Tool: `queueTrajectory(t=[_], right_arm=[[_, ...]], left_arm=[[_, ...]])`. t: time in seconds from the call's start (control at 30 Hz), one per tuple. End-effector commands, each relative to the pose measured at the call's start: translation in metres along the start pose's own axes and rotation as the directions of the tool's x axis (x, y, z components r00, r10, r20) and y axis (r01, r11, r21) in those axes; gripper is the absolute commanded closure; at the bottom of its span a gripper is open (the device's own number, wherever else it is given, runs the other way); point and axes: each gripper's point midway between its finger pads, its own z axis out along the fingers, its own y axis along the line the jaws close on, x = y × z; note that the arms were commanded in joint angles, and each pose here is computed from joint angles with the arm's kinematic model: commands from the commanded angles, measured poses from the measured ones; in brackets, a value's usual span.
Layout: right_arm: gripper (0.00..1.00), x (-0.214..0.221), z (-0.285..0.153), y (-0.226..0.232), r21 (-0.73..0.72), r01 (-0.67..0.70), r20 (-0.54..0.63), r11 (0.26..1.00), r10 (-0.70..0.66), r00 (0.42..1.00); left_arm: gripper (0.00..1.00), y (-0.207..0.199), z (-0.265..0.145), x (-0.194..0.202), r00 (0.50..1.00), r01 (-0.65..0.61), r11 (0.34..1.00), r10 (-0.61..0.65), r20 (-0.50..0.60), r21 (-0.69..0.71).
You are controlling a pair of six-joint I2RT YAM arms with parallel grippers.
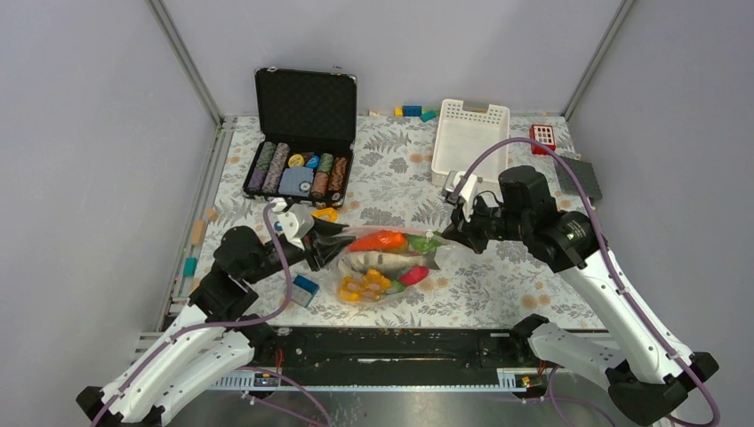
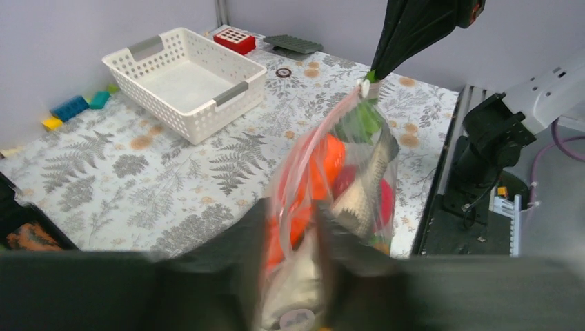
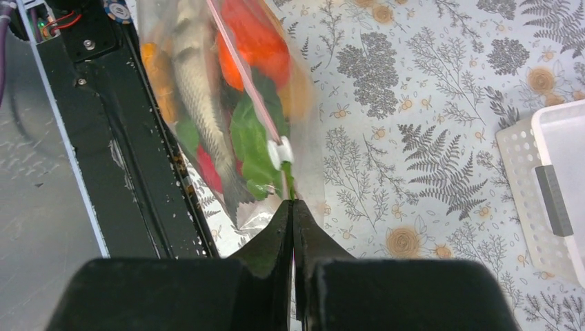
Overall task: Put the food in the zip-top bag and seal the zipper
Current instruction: Zip the zipper food storage bag at the center of the board, then unzip the zipper food storage bag at the center of the board.
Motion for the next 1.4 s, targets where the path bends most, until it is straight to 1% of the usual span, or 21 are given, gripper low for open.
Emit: queueTrajectory(t=[0.0, 0.03, 0.07, 0.1, 0.17, 0.23, 0.37, 0.43, 0.47, 0.53, 0.6, 0.7, 0.77, 0.87, 1.03, 1.13, 1.17, 1.2, 1.23, 1.3, 1.37], right_arm=[[1.0, -0.018, -0.007, 0.011, -0.058, 0.054, 0.075, 0.997, -0.05, 0.996], [1.0, -0.019, -0.006, 0.015, -0.074, 0.061, 0.092, 0.995, -0.054, 0.994], [1.0, -0.02, -0.006, 0.019, -0.101, 0.07, 0.106, 0.992, -0.059, 0.993], [1.0, -0.02, -0.005, 0.024, -0.128, 0.077, 0.115, 0.989, -0.062, 0.991], [1.0, -0.024, -0.005, 0.03, -0.164, 0.085, 0.133, 0.983, -0.063, 0.989], [1.0, -0.026, -0.003, 0.031, -0.178, 0.086, 0.137, 0.98, -0.062, 0.989], [1.0, -0.03, 0.0, 0.031, -0.195, 0.087, 0.148, 0.977, -0.058, 0.987], [1.0, -0.032, 0.0, 0.033, -0.207, 0.088, 0.16, 0.974, -0.055, 0.986], [1.0, -0.033, 0.001, 0.034, -0.215, 0.088, 0.164, 0.973, -0.053, 0.985], [1.0, -0.034, 0.002, 0.036, -0.228, 0.084, 0.166, 0.97, -0.047, 0.985], [1.0, -0.033, 0.002, 0.037, -0.241, 0.081, 0.165, 0.967, -0.042, 0.985], [1.0, -0.037, 0.002, 0.043, -0.272, 0.091, 0.19, 0.958, -0.04, 0.981], [1.0, -0.041, 0.002, 0.048, -0.3, 0.099, 0.209, 0.949, -0.036, 0.977], [1.0, -0.043, 0.002, 0.05, -0.317, 0.094, 0.201, 0.944, -0.03, 0.979], [1.0, -0.046, 0.01, 0.051, -0.326, 0.068, 0.178, 0.943, -0.01, 0.984], [1.0, -0.05, 0.019, 0.043, -0.274, 0.034, 0.175, 0.961, 0.015, 0.984], [1.0, -0.051, 0.022, 0.035, -0.231, 0.009, 0.174, 0.973, 0.033, 0.984], [1.0, -0.053, 0.023, 0.029, -0.197, -0.017, 0.182, 0.98, 0.054, 0.982], [1.0, -0.056, 0.025, 0.024, -0.169, -0.048, 0.194, 0.984, 0.081, 0.978], [1.0, -0.059, 0.026, 0.021, -0.144, -0.094, 0.217, 0.985, 0.124, 0.968], [1.0, -0.063, 0.026, 0.021, -0.116, -0.134, 0.241, 0.984, 0.158, 0.957]], left_arm=[[0.44, -0.01, -0.006, -0.049, 0.989, -0.086, 0.996, 0.08, 0.123, 0.038], [0.2, -0.008, -0.006, -0.049, 0.992, -0.071, 0.997, 0.068, 0.108, 0.026], [0.04, -0.007, -0.006, -0.05, 0.993, -0.068, 0.997, 0.066, 0.098, 0.021], [0.02, -0.006, -0.006, -0.053, 0.993, -0.072, 0.997, 0.07, 0.091, 0.016], [0.01, -0.007, -0.008, -0.066, 0.991, -0.095, 0.995, 0.093, 0.096, 0.016], [0.01, -0.011, -0.009, -0.082, 0.981, -0.163, 0.986, 0.158, 0.109, 0.04], [0.01, -0.028, -0.001, -0.117, 0.947, -0.304, 0.94, 0.281, 0.152, 0.157], [0.01, -0.052, 0.004, -0.113, 0.931, -0.366, 0.86, 0.337, 0.142, 0.355], [0.01, -0.058, 0.008, -0.106, 0.918, -0.393, 0.814, 0.372, 0.137, 0.427], [0.01, -0.062, 0.017, -0.094, 0.912, -0.387, 0.757, 0.397, 0.1, 0.526], [0.01, -0.058, 0.027, -0.084, 0.898, -0.385, 0.725, 0.437, 0.051, 0.572], [0.01, -0.052, 0.049, -0.064, 0.871, -0.373, 0.706, 0.49, -0.035, 0.602], [0.01, -0.052, 0.064, -0.052, 0.836, -0.391, 0.676, 0.544, -0.066, 0.625], [0.01, -0.052, 0.083, -0.032, 0.793, -0.383, 0.636, 0.599, -0.115, 0.67], [0.01, -0.051, 0.099, -0.012, 0.795, -0.27, 0.653, 0.566, -0.218, 0.707], [0.01, -0.055, 0.094, -0.006, 0.797, -0.258, 0.637, 0.565, -0.212, 0.727], [0.01, -0.055, 0.092, -0.006, 0.796, -0.262, 0.639, 0.567, -0.212, 0.724], [0.01, -0.053, 0.092, -0.008, 0.801, -0.26, 0.664, 0.554, -0.226, 0.701], [0.01, -0.05, 0.095, -0.015, 0.818, -0.264, 0.706, 0.524, -0.235, 0.657], [0.01, -0.043, 0.1, -0.021, 0.866, -0.255, 0.804, 0.436, -0.243, 0.537], [0.01, -0.034, 0.101, -0.038, 0.921, -0.253, 0.89, 0.342, -0.189, 0.379]])
